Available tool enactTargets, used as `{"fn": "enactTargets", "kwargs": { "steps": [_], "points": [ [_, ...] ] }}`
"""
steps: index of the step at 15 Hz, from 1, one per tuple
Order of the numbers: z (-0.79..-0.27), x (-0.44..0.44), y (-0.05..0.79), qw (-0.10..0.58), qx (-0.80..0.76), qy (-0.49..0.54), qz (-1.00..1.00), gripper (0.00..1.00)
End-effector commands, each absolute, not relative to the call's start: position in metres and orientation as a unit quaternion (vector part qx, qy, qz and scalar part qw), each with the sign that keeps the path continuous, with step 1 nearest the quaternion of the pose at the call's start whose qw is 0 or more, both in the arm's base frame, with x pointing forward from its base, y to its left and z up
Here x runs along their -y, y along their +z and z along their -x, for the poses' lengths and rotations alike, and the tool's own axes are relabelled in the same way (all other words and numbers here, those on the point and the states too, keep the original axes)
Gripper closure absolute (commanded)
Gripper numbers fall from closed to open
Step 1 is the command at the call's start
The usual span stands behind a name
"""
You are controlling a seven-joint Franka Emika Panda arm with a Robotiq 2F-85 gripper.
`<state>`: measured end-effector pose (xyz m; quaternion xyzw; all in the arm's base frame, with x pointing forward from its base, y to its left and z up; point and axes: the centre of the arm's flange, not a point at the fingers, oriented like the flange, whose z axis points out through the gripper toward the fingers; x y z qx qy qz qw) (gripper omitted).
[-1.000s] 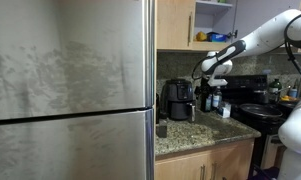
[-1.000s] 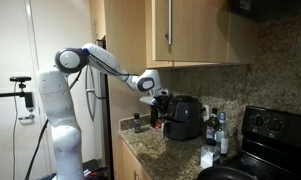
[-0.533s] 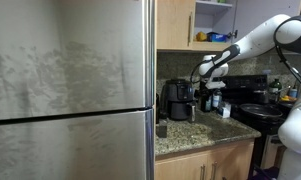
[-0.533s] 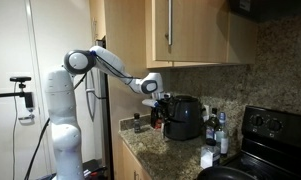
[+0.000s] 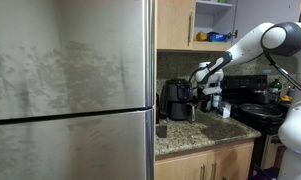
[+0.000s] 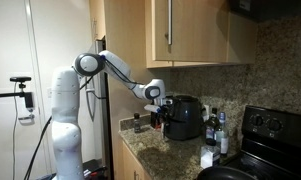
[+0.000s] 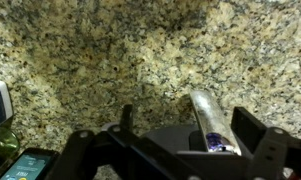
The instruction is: Close the air fryer food basket
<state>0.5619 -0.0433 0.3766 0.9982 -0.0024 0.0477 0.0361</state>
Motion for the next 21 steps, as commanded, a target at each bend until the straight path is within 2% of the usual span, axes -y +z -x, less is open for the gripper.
{"fn": "enactTargets", "kwargs": {
  "steps": [1, 5, 7, 12, 15, 21],
  "points": [
    [-0.574, 0.039, 0.373, 0.021, -0.012, 0.015, -1.000, 0.00],
    [-0.585, 0.018, 0.372, 0.002, -0.036, 0.002, -0.999, 0.00],
    [-0.573, 0.017, 0.372, 0.010, -0.024, 0.015, -1.000, 0.00],
    [-0.589, 0.020, 0.358, 0.025, -0.018, 0.023, -0.999, 0.00],
    [-0.600, 0.016, 0.345, 0.010, -0.015, 0.039, -0.999, 0.00],
    [-0.614, -0.005, 0.332, 0.032, -0.029, 0.158, -0.986, 0.00]
  ]
}}
